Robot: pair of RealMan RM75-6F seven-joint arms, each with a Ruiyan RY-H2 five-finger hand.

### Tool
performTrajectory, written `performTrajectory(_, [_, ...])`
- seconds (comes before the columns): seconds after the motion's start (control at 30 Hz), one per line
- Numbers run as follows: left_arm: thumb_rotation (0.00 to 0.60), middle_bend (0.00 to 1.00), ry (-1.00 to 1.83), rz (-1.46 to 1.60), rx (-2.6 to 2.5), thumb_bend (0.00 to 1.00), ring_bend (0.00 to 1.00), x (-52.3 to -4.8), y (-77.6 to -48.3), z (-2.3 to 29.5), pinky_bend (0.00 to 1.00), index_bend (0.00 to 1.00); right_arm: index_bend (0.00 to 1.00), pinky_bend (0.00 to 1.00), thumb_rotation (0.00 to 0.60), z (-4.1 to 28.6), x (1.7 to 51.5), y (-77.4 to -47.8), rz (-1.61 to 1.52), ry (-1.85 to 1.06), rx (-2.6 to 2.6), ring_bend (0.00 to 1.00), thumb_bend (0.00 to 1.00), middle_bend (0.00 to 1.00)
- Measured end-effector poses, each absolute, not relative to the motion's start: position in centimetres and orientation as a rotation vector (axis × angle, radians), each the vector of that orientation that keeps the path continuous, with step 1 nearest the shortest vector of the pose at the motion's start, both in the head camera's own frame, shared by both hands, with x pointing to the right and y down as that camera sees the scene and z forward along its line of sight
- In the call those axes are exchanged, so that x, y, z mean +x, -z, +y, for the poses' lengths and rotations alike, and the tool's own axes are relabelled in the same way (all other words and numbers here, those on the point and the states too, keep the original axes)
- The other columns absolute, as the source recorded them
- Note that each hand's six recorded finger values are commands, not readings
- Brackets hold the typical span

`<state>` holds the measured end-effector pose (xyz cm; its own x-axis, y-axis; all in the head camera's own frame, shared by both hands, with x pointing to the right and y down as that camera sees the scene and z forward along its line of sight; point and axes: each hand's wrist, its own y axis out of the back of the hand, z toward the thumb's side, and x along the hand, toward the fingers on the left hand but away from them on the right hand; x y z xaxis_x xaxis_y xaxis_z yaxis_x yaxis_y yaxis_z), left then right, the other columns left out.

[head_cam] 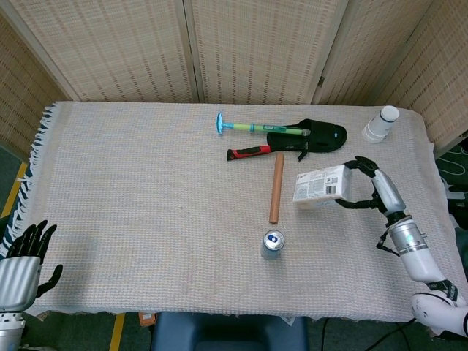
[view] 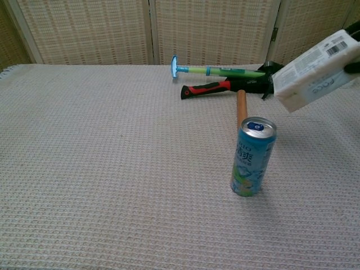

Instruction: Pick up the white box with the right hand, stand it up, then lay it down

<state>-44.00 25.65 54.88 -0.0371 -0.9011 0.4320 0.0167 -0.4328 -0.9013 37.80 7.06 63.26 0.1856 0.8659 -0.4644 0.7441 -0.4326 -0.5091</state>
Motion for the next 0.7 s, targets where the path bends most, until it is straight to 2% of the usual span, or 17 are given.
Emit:
performTrajectory(0.27, [0.600,0.00,1.580,0.959,-1.493,0.34,0.00,-44.1,-55.2,25.6,0.15,0.10,0.41,0.00,0.600,7.9,43.4,-66.4,-1.724,-0.889,-2.357,0.22,0.24,0.41])
performTrajectory(0.47, [0.600,0.00,1.590,0.950,-1.494,0.34,0.00,-44.1,-55.4,25.6,0.15,0.10,0.41,0.00,0.600,10.0,43.1,-69.6,-1.687,-0.906,-2.429,0.22,0.25,0.41])
performTrajectory(0.7, [0.600,0.00,1.602,0.945,-1.491,0.34,0.00,-44.2,-55.7,25.6,0.15,0.10,0.41,0.00,0.600,10.9,42.4,-71.1,-1.637,-0.945,-2.379,0.22,0.26,0.41])
